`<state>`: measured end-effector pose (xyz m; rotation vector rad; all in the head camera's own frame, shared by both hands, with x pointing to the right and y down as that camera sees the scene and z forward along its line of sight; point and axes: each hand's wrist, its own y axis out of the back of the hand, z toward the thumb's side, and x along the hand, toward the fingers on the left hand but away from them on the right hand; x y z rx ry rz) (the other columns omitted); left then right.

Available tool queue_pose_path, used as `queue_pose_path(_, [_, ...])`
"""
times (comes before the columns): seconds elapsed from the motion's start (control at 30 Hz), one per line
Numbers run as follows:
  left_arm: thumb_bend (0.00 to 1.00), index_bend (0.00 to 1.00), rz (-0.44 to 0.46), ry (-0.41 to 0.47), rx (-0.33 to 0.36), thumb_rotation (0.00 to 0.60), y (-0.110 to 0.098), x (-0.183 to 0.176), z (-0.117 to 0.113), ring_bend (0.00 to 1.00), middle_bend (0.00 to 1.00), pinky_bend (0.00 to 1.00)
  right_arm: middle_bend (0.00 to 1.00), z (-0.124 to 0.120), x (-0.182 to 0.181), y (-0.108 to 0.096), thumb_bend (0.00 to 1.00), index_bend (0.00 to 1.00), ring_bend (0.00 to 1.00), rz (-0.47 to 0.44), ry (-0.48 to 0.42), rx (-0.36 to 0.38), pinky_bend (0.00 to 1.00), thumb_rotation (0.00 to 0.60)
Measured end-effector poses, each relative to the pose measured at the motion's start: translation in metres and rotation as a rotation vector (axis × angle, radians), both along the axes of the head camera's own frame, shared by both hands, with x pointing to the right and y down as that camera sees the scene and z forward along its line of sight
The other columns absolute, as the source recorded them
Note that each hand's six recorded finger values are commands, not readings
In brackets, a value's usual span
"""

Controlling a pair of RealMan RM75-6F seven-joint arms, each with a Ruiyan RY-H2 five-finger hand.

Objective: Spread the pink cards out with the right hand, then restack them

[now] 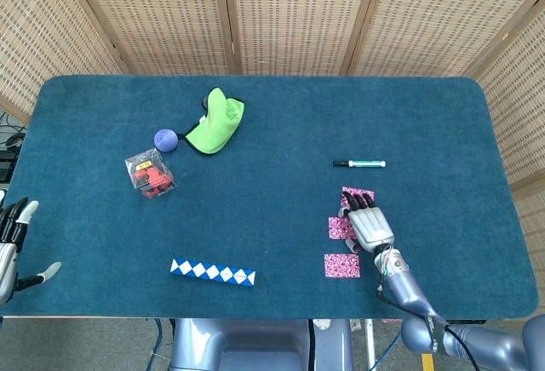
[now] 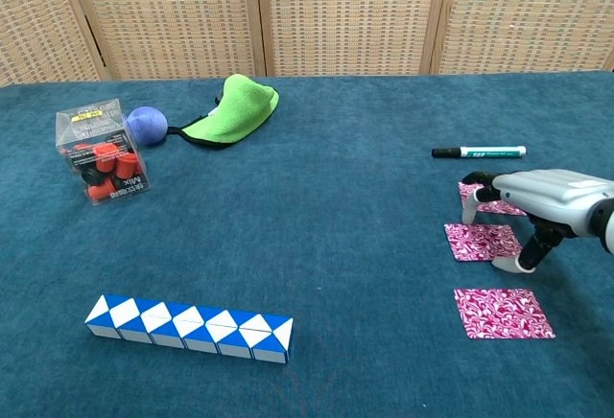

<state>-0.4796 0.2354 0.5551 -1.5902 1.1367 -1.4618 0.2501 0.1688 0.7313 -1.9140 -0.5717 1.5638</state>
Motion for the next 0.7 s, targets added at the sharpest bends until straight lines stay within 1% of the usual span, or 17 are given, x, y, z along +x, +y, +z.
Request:
queue_pose_path(0.5, [0.00,0.00,0.000,-0.001,0.000,0.600,0.0000,-0.0001,0.0001,0.00,0.00,0.00,0.00,-0.0034,0.0003,-0.0013,0.36,0.57,0.00,-0.004,0.000,0.011,0.00,0.600])
queue_pose_path(0.7, [0.00,0.00,0.000,-0.001,-0.001,0.600,0.0001,0.0000,0.0001,0.00,0.00,0.00,0.00,-0.0098,-0.0018,0.0010,0.36,0.57,0.00,-0.019,-0.008,0.020,0.00,0.600])
